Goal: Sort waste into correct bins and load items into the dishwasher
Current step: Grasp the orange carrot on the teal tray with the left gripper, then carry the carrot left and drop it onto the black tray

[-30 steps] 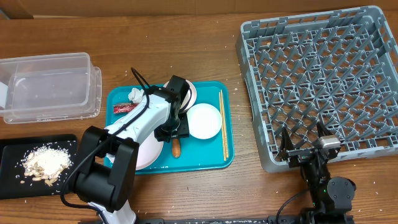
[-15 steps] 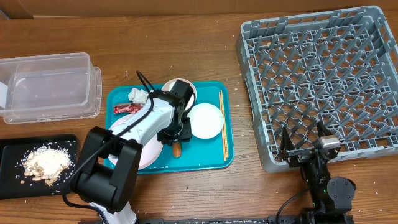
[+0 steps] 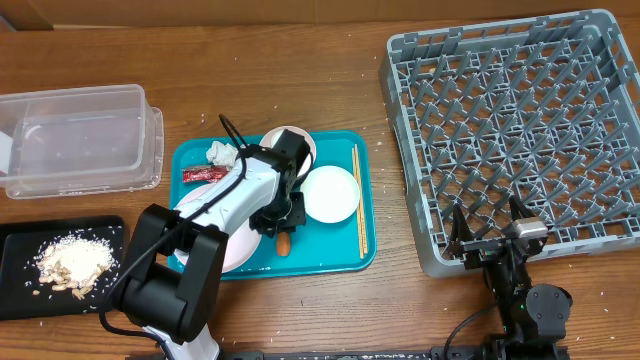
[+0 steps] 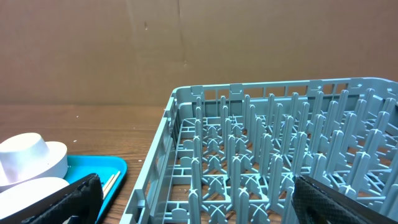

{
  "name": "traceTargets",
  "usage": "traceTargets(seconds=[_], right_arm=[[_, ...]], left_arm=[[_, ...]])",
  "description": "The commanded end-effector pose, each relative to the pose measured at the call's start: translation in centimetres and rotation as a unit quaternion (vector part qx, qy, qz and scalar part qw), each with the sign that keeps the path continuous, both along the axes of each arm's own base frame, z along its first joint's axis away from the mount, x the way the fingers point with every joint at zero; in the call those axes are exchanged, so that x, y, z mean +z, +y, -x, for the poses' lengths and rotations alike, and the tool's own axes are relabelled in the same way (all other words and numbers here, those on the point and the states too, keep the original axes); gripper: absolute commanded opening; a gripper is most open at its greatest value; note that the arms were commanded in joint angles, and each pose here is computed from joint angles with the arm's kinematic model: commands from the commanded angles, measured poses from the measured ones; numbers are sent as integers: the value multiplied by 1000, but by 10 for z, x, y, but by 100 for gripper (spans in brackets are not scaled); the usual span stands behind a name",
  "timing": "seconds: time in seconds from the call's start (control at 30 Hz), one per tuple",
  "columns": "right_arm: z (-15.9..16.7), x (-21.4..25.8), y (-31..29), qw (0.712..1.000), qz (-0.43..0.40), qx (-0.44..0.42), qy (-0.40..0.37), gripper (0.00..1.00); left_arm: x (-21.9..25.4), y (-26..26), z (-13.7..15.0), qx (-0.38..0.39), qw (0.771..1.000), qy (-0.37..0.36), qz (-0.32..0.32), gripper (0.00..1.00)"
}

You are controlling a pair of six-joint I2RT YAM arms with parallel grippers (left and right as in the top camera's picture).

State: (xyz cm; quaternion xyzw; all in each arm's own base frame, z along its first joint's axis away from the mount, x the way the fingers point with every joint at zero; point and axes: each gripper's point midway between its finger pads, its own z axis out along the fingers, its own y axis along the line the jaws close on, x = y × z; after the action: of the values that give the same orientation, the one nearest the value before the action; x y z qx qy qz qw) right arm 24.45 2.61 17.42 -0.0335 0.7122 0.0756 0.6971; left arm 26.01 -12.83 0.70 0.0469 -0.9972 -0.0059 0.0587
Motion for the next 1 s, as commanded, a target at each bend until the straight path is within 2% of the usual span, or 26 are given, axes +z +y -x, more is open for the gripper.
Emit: traceTargets(seconds=[0.0,0.13,0.3,0.47,0.63,0.9,0.97], right_arm=[[0,-2,-2,1000,2,-6,-3,100],[0,-2,-2,1000,2,-6,-3,100],[0,-2,-2,1000,2,-5,-3,100],[0,-2,-2,1000,2,-6,-3,100],[0,-2,-2,1000,2,-6,-3,100],[0,-2,-2,1000,2,-6,-3,100],[0,-2,-2,1000,2,-6,-3,100]], left_arm=[[28,0,-20,4,999,-38,0,4],[74,9,-43,24,997,-80,4,4],[126,50,-62,69,988,-134,-29,5],[163,106,-67,145,974,-168,-46,5],[179,163,-58,234,954,-180,-56,5],[180,254,-45,404,891,-190,-80,5],[180,284,-43,450,864,-203,-100,5]])
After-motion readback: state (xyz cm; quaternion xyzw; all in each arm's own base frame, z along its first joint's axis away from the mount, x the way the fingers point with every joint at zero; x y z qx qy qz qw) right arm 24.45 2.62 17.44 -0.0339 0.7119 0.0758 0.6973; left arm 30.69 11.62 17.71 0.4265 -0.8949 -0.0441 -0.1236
